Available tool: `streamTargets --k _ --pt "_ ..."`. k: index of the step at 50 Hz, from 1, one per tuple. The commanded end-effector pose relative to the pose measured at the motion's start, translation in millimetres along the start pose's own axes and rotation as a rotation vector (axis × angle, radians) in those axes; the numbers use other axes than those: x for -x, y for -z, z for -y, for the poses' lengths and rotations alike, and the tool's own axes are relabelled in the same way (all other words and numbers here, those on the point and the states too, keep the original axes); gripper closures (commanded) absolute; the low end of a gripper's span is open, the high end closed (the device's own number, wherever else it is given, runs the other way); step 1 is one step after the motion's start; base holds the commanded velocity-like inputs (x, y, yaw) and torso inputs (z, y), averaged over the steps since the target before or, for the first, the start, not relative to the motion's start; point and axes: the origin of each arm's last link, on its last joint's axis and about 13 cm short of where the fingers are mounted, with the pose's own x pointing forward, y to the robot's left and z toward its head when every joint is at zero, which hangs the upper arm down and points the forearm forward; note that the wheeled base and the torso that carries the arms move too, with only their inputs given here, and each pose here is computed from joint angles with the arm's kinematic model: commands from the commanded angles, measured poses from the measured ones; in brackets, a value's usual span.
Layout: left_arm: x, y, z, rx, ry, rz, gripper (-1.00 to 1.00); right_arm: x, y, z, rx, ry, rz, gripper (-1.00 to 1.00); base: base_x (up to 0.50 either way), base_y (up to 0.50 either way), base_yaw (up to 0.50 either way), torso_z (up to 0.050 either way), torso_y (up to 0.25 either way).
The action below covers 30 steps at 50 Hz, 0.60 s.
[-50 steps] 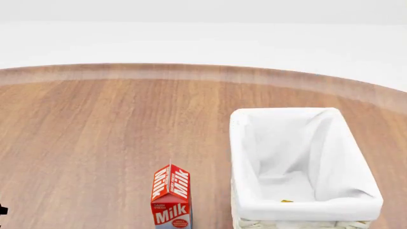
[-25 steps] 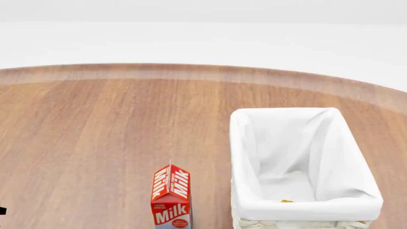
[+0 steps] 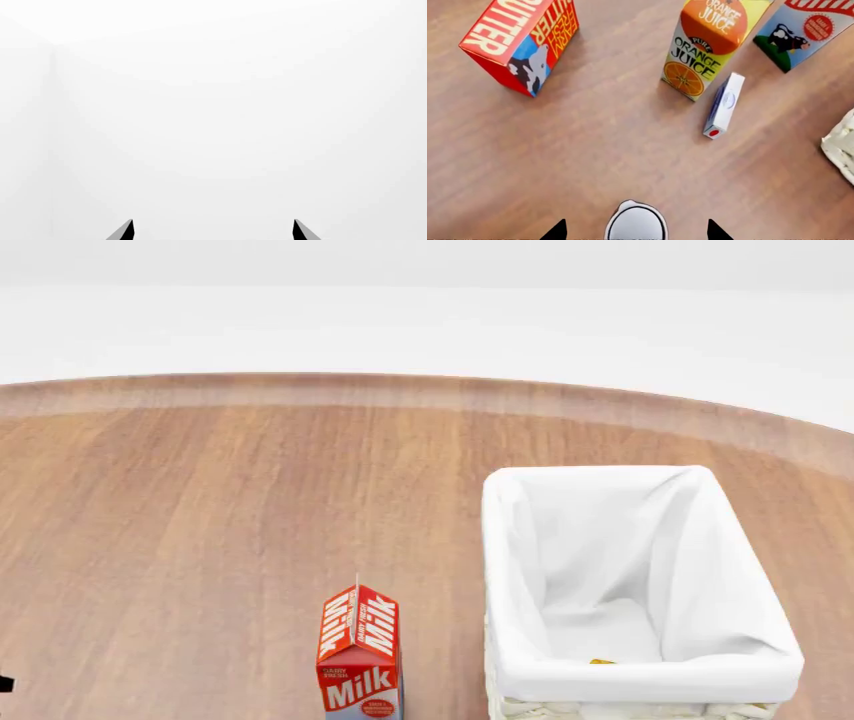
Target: Pick up the alphabet soup and the tomato sauce, and put them in the basket.
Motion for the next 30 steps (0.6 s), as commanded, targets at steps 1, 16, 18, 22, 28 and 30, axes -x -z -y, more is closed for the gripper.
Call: streamTargets --k 1,16,18,22,28,30 --pt "1 1 0.3 0.000 0.000 -0.003 -1.00 -13 9 1.5 -0.016 -0.002 -0.018 -1.00 0.00 0.00 0.00 0.000 0.000" --pt "1 1 -0.3 -0.001 -0.001 -0.002 -1.00 -26 18 2.1 -0.038 -0.005 -0.034 -1.00 0.00 0.00 0.00 0.000 0.000" --pt "0 1 -0.3 0.000 -0.001 -0.002 -1.00 -24 16 2.7 -0.036 -0.004 -0.033 -1.00 0.00 0.00 0.00 0.000 0.000" --pt "0 1 -0.1 0.000 0.000 -0.001 -1.00 -27 18 2.9 -0.047 -0.009 -0.036 -1.00 0.00 0.00 0.00 0.000 0.000" --pt "0 0 -0.3 -0.001 0.000 0.000 -1.00 -33 22 1.3 -0.053 -0.016 -0.039 -1.00 0.00 0.00 0.00 0.000 0.000" --pt "0 0 -0.7 -0.001 -0.003 0.000 -1.00 -34 23 1.6 -0.056 -0.016 -0.041 -1.00 0.00 0.00 0.00 0.000 0.000"
